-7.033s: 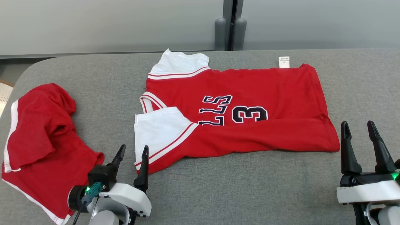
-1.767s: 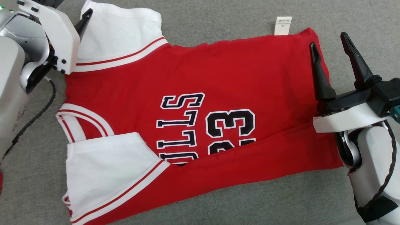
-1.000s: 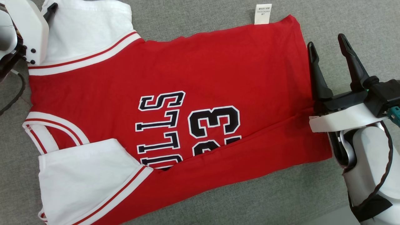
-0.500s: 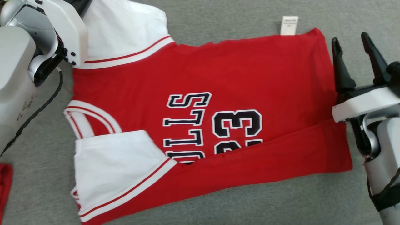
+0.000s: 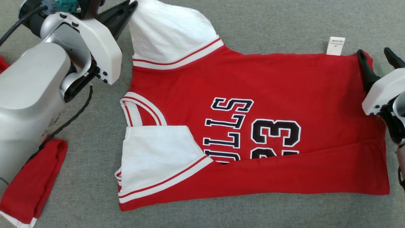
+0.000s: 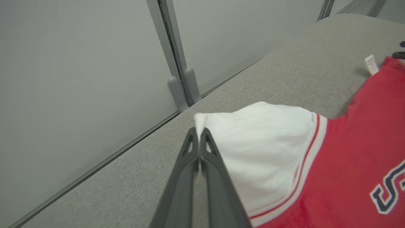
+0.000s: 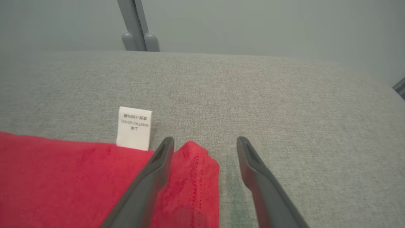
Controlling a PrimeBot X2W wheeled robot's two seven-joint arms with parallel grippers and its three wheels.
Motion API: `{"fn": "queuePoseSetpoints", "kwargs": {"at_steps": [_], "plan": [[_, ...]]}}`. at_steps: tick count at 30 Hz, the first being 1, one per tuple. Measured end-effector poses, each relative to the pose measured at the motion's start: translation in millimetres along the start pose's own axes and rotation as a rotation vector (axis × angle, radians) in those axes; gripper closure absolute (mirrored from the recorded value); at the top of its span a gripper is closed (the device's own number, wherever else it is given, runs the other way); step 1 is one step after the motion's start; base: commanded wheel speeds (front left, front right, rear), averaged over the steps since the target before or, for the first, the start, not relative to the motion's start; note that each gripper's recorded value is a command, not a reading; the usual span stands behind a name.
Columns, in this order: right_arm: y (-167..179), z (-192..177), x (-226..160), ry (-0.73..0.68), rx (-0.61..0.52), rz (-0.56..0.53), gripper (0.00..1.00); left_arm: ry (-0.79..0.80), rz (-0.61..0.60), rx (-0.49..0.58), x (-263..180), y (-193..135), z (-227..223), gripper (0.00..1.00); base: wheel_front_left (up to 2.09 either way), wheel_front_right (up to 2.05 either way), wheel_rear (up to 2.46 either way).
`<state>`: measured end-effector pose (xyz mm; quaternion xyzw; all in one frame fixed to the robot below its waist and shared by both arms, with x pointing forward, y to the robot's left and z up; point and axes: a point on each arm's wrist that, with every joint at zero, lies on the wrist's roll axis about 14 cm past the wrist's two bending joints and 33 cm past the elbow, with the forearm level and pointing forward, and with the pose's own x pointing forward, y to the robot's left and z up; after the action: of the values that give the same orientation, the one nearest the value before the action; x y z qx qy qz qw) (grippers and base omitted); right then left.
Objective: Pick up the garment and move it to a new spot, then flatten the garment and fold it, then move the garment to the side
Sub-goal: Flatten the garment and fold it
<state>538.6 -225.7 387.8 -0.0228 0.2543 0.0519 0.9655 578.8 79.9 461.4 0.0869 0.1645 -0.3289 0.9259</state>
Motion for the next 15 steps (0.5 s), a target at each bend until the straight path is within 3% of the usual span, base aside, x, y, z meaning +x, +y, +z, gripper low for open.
{"fn": "queuePoseSetpoints", "kwargs": {"at_steps": [15], "plan": [[-7.9, -28.6, 12.5, 0.154, 0.004, -0.019, 0.00, -0.002, -0.007, 0.000, -5.8, -2.4, -1.4, 1.00, 0.00, 0.00, 0.00]]}}
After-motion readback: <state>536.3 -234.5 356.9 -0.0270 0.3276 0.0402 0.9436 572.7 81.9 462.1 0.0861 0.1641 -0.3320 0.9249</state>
